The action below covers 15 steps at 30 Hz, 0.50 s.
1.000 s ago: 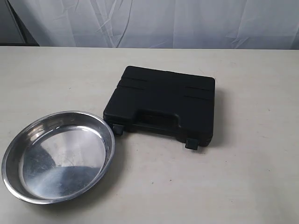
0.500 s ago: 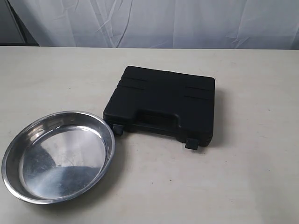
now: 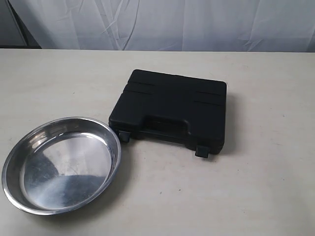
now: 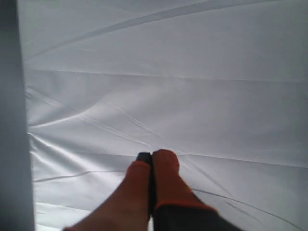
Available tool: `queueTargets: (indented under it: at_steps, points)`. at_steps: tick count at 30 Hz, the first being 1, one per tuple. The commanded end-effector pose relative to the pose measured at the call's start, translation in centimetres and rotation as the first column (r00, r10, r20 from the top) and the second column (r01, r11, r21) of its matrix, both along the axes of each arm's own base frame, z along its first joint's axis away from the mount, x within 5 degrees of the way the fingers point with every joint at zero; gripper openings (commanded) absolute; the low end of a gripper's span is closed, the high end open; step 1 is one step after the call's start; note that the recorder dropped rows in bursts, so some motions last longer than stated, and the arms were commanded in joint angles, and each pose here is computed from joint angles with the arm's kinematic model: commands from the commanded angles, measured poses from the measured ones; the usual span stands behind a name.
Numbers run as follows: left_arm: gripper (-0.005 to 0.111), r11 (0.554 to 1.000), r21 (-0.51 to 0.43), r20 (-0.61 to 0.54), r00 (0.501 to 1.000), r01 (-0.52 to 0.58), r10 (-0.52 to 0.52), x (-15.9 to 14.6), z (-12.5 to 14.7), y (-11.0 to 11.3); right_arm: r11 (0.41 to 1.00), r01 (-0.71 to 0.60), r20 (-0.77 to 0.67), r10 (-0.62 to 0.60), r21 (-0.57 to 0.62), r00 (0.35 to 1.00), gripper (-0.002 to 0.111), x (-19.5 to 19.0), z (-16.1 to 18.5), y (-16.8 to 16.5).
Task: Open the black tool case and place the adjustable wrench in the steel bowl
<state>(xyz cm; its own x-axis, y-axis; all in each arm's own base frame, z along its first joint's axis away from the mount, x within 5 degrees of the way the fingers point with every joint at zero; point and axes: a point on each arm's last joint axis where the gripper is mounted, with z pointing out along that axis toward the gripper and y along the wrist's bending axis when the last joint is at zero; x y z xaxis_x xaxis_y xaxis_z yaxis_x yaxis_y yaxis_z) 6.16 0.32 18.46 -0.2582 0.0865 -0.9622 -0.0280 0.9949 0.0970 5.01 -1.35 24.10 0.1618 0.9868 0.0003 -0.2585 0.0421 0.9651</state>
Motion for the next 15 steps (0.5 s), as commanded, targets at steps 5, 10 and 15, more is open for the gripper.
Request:
queueTargets:
  at_steps: [5, 10, 15]
  points:
    - [0.000, 1.000, -0.001, 0.019, 1.000, -0.004, 0.004, 0.0, 0.2, 0.0, 0.505, 0.456, 0.383, -0.248, -0.733, 0.890, -0.001, -1.6, 13.5, 0.5]
    - [0.000, 1.000, -0.001, 0.019, 1.000, -0.004, 0.004, 0.0, 0.2, 0.0, 0.220, 0.045, -0.008, -0.233, -0.974, 0.972, -0.001, 8.5, 19.3, 1.2]
    - [0.000, 1.000, -0.001, 0.019, 1.000, -0.004, 0.004, 0.0, 0.2, 0.0, -0.323, -0.718, -0.707, -0.174, -0.616, 0.685, -0.001, 24.4, 16.8, 6.2]
